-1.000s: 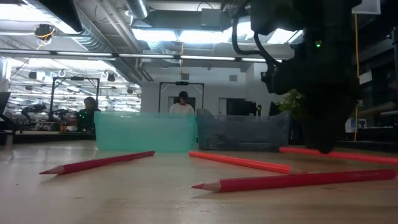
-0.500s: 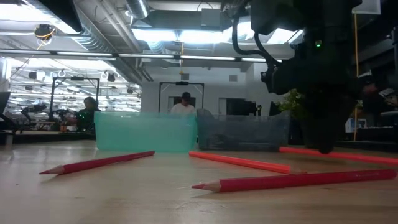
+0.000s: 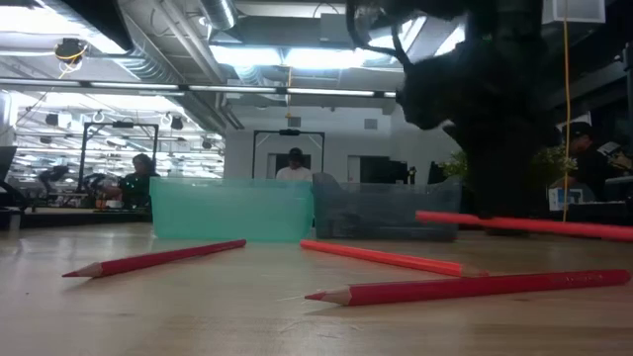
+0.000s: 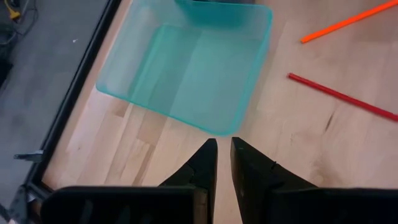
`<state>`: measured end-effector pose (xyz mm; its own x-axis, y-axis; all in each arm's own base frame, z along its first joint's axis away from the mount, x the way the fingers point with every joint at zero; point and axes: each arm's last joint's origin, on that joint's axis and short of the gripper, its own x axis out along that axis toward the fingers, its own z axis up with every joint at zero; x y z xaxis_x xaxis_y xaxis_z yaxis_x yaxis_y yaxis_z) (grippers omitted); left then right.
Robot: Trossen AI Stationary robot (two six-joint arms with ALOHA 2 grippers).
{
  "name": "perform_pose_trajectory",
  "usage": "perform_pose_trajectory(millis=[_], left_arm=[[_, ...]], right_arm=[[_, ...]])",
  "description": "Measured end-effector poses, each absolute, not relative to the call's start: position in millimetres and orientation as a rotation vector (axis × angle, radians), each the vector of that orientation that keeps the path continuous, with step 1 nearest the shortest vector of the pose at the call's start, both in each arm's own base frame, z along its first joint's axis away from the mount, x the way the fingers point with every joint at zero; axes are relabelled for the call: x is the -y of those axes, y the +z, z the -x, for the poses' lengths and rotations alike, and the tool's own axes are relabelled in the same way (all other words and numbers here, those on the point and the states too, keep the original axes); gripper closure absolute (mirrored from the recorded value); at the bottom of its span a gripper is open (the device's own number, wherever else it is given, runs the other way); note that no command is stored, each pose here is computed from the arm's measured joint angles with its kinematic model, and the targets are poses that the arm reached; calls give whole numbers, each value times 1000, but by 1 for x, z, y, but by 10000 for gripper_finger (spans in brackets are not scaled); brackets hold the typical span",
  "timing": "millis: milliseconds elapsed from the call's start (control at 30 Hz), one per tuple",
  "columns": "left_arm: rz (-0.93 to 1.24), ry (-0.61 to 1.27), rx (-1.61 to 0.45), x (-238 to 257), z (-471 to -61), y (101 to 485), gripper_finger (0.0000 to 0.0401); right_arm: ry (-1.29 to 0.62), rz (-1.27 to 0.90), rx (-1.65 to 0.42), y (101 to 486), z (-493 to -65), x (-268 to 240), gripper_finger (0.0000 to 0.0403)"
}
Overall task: Sort pens & pencils
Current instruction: Put the right orange colored pencil into the green bin
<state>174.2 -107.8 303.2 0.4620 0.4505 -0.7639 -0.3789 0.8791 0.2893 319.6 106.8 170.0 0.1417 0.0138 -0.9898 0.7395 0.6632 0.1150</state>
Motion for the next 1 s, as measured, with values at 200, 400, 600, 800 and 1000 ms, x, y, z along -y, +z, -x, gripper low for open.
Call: perform_pose_trajectory(millis=[200,400,600,800,1000], left_arm=[[-115,524,-988,106,-171,303,360],[-160,542,-1023,102,-167,303,360],[-204,560,-1056,99,-163,303,360],[-260,590,-1083,95,-158,303,360],[-278,574,-1086,94,-157,304,360]], right_arm=[[-550,-698,-1267,192,-337,-100,402],[-496,-674,-1187,219,-357,-85,402],[-436,-615,-1149,237,-395,-64,403],[-385,-534,-1180,251,-441,-37,403],[-367,-483,-1220,263,-474,-5,403]])
